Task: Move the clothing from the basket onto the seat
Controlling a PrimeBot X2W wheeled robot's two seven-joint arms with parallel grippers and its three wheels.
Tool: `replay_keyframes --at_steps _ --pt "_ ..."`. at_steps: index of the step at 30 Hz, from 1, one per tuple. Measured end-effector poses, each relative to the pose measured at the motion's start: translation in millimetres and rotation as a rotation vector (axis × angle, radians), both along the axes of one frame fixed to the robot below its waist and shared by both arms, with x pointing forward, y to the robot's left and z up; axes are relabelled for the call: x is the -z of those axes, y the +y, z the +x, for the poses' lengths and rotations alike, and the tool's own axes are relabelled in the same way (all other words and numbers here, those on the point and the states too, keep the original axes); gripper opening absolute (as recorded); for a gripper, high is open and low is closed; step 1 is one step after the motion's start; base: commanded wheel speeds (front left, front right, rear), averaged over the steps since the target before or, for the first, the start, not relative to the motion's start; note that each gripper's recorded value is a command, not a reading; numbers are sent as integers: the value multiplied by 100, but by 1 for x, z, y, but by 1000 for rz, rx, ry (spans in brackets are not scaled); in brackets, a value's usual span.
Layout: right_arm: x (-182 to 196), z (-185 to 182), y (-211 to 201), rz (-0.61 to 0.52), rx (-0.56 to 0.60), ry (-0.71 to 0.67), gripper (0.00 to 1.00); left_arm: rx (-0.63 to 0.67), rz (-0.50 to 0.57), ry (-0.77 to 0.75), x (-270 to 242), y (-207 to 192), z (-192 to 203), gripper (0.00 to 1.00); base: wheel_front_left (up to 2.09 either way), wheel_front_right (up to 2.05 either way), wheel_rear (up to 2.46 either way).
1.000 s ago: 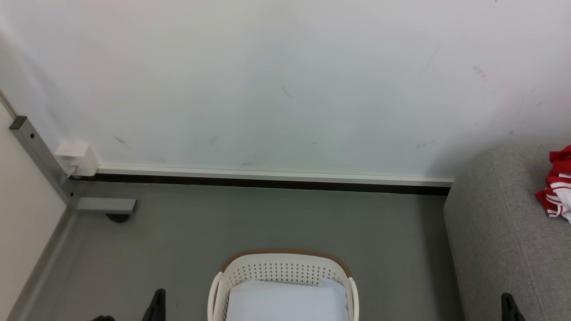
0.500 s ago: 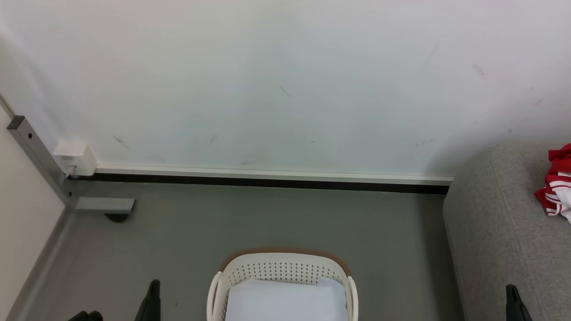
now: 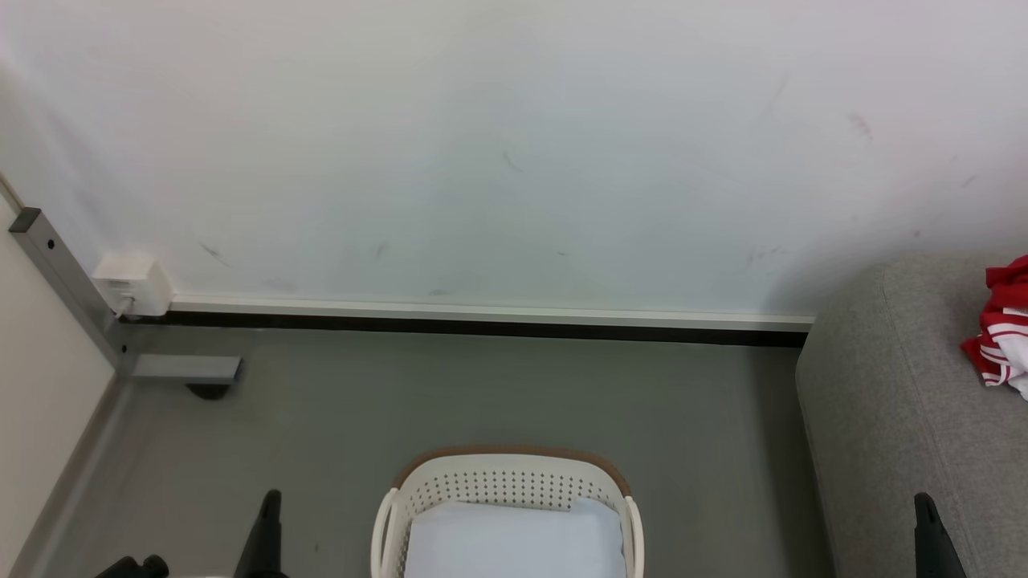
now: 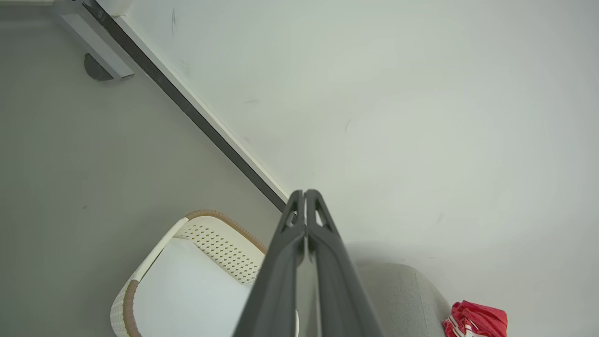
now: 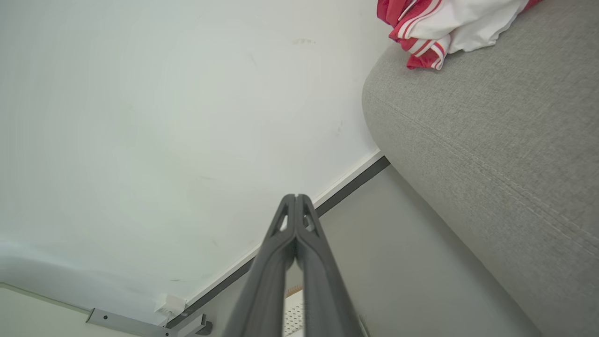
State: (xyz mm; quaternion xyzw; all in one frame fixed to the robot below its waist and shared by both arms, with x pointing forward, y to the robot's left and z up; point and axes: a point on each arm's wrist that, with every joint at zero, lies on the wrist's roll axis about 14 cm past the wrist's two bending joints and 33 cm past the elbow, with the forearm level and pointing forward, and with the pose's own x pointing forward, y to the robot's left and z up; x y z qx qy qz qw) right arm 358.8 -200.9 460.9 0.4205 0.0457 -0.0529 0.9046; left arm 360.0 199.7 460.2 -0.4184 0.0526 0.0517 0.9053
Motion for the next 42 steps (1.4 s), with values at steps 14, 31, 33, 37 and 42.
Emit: replay_keyframes --at_steps 14,31,33,37,42 --pt "-6 6 0 160 13 -17 0 -18 -166 -21 -8 1 6 0 0 0 0" --pt "-15 13 1 326 17 -43 0 -23 -324 -48 -17 1 13 0 0 0 0" --pt "-16 14 1 345 16 -47 0 -23 -349 -53 -19 1 14 0 0 0 0" --pt "-20 16 1 377 13 -57 0 -23 -379 -59 -20 1 15 0 0 0 0" --pt "-22 18 2 421 12 -64 0 -25 -425 -67 -23 1 17 0 0 0 0"
